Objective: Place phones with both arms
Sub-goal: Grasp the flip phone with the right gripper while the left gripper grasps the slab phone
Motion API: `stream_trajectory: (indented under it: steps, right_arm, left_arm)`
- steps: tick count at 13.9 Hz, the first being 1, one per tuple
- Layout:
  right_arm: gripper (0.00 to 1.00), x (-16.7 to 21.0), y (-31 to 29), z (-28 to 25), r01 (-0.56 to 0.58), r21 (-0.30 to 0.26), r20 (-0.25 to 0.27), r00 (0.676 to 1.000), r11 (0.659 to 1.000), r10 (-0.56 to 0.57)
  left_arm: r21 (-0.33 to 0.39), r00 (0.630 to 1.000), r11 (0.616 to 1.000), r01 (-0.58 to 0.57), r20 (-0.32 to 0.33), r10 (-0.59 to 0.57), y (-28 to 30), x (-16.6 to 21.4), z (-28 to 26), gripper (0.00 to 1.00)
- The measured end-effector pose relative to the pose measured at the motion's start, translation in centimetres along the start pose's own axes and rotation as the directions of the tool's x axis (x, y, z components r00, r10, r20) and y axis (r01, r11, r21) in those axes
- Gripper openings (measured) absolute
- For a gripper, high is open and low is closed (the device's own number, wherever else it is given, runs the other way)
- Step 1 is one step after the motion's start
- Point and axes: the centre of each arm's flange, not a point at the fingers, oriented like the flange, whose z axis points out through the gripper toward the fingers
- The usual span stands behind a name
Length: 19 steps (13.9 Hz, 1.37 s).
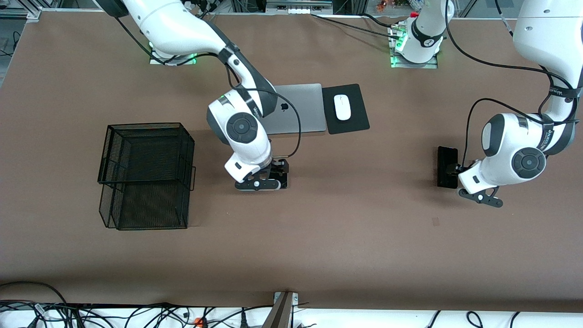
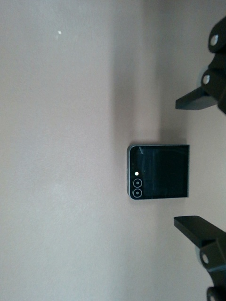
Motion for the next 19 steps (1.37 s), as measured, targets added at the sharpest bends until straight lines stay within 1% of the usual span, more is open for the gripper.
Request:
stream_trajectory:
  steps: [1, 4, 7, 10, 12, 14, 19]
  right_arm:
    - [1.0, -0.1, -0.1, 0.8, 0.001, -0.001, 0.003, 1.0, 1.0, -0.001]
    - [1.0, -0.3, -0.3, 2.8, 0.006, 0.001, 0.004, 1.0, 1.0, -0.006]
    - [1.0, -0.6, -0.9, 4.6, 0.016, 0.013, -0.012, 1.0, 1.0, -0.016]
    - [1.0, -0.8, -1.3, 6.1, 0.019, 0.025, -0.029, 0.999, 1.0, -0.018]
    - [1.0, -1.0, -1.4, 7.2, 0.037, 0.015, -0.043, 0.998, 0.999, -0.036]
    - [1.0, -1.2, -1.4, 8.1, 0.051, 0.0, -0.044, 0.998, 0.999, -0.051]
    - [1.0, -1.5, -1.7, 8.9, 0.059, 0.0, -0.044, 0.997, 0.998, -0.059]
  left_arm:
    - [-0.003, 1.0, 1.0, -0.002, -0.006, 0.002, 0.2, -0.4, 0.9, 1.0]
    - [-0.018, 0.998, 1.0, 0.016, -0.053, -0.017, -0.1, -1.7, 3.4, 1.0]
    - [-0.033, 0.998, 0.999, 0.031, -0.047, -0.033, -0.1, -2.6, 4.7, 1.0]
    - [-0.042, 0.998, 0.998, 0.043, -0.047, -0.045, 1.2, -2.3, 4.7, 1.0]
    - [-0.048, 0.998, 0.998, 0.048, -0.044, -0.05, 2.1, -2.2, 4.9, 1.0]
    - [-0.05, 0.997, 0.998, 0.048, -0.053, -0.051, 2.4, -2.5, 5.4, 1.0]
    - [-0.058, 0.996, 0.996, 0.063, -0.063, -0.066, 2.5, -3.2, 6.7, 1.0]
